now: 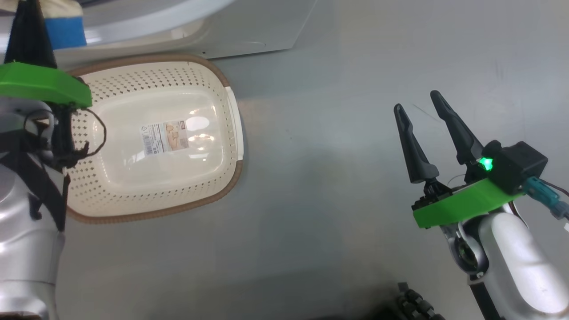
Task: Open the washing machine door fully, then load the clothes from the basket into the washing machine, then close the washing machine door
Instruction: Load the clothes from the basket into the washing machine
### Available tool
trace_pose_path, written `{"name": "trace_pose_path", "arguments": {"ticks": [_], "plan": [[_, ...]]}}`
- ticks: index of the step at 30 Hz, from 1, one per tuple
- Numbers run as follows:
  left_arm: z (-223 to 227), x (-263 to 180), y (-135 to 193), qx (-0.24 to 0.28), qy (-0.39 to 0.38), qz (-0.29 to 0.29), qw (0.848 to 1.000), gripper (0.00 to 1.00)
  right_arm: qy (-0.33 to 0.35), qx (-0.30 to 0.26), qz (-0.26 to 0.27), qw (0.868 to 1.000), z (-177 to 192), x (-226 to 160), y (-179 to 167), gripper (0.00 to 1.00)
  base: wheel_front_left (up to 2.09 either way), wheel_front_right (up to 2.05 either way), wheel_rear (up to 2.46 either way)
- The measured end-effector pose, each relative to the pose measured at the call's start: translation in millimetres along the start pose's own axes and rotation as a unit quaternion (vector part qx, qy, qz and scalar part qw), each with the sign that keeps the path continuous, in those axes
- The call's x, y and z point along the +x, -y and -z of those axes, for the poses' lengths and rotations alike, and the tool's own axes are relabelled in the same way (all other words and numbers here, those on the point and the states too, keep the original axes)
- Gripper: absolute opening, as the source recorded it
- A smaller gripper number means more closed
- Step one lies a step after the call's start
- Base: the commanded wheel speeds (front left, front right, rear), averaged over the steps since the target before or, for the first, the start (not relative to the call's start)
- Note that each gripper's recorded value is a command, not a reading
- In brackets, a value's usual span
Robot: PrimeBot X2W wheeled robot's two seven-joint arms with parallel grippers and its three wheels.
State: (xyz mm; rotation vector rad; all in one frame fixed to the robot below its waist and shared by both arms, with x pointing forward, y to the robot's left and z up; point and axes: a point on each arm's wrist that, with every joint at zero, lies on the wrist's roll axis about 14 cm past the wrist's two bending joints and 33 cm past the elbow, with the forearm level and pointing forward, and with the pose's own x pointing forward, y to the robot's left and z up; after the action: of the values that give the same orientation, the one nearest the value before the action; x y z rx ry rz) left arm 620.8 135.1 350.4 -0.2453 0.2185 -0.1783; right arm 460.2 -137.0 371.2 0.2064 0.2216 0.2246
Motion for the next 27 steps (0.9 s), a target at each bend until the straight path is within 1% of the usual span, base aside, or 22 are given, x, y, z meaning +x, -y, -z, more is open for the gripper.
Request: {"name": "trace_pose_path", "arguments": {"ticks": [2,8,17,27], "plan": [[-25.8,-0.5,-1.8,0.016,0.032,0.001,0.999,0.0,0.007,-0.001,-0.003,1.0,-6.1,-0.5,-2.6,1.0,0.0,0.0,0.0],[-48.4,-2.0,-0.5,0.035,0.051,0.005,0.998,0.0,0.015,-0.002,-0.005,1.0,-14.8,-4.7,-6.6,1.0,0.0,0.0,0.0],[-88.8,24.1,24.4,0.057,0.068,0.035,0.995,0.0,0.019,-0.003,0.001,1.0,-20.8,-12.2,-5.3,1.0,0.0,0.0,0.0],[-99.8,57.7,29.5,0.071,0.049,0.04,0.995,0.0,0.003,0.004,0.012,1.0,-9.4,-15.7,1.2,1.0,0.0,0.0,0.0]]}}
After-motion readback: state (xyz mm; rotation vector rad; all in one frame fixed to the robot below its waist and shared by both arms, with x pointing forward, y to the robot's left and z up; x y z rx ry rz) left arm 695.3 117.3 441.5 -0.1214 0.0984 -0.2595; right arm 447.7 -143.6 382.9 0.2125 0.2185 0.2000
